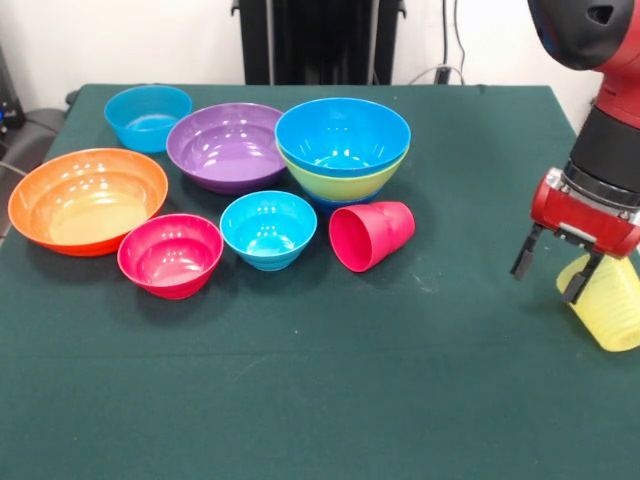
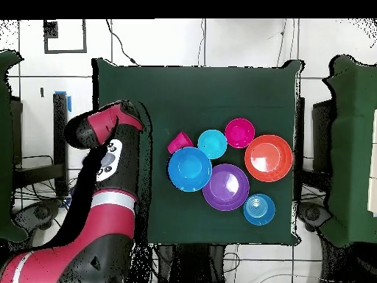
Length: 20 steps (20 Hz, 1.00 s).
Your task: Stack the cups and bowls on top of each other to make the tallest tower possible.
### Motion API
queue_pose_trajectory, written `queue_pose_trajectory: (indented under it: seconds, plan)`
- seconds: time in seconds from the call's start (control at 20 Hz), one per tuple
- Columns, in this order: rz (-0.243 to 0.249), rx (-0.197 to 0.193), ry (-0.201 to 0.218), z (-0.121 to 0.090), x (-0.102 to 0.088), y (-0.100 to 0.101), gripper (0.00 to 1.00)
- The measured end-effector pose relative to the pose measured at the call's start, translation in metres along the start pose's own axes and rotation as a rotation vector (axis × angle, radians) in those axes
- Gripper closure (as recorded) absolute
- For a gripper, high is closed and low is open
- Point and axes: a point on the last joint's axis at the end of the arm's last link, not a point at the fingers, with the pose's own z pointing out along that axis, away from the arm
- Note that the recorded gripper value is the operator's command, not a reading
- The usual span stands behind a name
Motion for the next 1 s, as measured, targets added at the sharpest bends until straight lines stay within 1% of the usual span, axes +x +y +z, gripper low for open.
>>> queue_pose_trajectory:
  seconds: [0.15, 0.2, 0.35, 0.5, 0.6, 0.7, 0.8, 0.9, 1.0]
  plan:
    - [0.008, -0.035, -0.004, -0.001, 0.002, -0.001, 0.0]
    - [0.017, -0.052, -0.002, -0.002, 0.002, -0.003, 0.0]
    - [0.035, -0.072, 0.003, -0.002, -0.002, -0.007, 0.0]
    - [0.067, -0.091, 0.009, -0.003, -0.012, -0.018, 0.0]
    - [0.081, -0.093, 0.011, -0.003, -0.018, -0.024, 0.0]
    - [0.105, -0.093, 0.012, -0.004, -0.029, -0.036, 0.0]
    - [0.119, -0.093, 0.01, -0.004, -0.035, -0.044, 0.0]
    - [0.131, -0.099, 0.001, -0.006, -0.044, -0.053, 0.0]
    - [0.133, -0.104, -0.006, -0.007, -0.046, -0.056, 0.0]
